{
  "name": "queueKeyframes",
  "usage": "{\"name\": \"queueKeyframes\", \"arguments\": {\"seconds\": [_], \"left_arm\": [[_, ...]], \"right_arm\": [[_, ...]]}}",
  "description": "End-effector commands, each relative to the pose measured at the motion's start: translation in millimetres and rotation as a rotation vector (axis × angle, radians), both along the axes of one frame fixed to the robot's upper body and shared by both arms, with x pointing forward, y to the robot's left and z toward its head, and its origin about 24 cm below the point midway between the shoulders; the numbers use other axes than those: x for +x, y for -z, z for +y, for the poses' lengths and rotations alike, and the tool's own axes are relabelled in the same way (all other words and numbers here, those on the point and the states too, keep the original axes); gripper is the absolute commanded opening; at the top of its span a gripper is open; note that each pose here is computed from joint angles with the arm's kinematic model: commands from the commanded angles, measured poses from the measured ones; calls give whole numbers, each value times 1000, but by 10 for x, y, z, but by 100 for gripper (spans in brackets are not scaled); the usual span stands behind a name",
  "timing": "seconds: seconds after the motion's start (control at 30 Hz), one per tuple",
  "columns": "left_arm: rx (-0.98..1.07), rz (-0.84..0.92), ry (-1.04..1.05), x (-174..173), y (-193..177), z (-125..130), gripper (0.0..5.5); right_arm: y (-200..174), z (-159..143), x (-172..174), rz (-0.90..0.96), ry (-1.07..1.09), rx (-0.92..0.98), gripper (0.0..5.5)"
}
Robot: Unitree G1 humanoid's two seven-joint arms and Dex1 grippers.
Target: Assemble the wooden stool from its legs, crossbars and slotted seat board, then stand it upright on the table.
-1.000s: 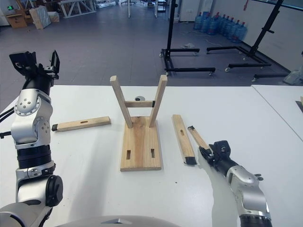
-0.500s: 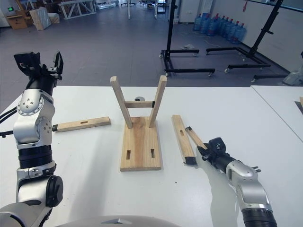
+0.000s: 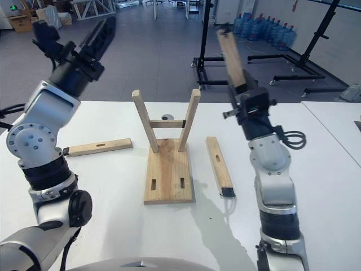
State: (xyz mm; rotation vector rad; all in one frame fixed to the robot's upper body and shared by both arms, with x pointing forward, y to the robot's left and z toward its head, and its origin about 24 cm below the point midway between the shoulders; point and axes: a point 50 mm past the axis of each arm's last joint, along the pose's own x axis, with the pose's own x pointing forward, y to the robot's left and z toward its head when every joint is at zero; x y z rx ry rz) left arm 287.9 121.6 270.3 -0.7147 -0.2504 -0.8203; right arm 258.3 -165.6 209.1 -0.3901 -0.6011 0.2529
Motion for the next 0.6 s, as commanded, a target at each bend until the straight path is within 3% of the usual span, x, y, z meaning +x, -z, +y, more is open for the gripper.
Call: {"name": "queueKeyframes", "arguments": {"seconds": [0.03,0.33,0.6], "left_arm": [[-29,156,133,-98,223,-295,331],[-85,208,179,-139,154,-375,331],[-50,164,171,-176,98,-331,199]], "right_arm": [[25,303,-69,-20,-144,-64,130],[191,562,-195,54,-300,-81,130],[274,600,-233,100,-332,-86,130]]}}
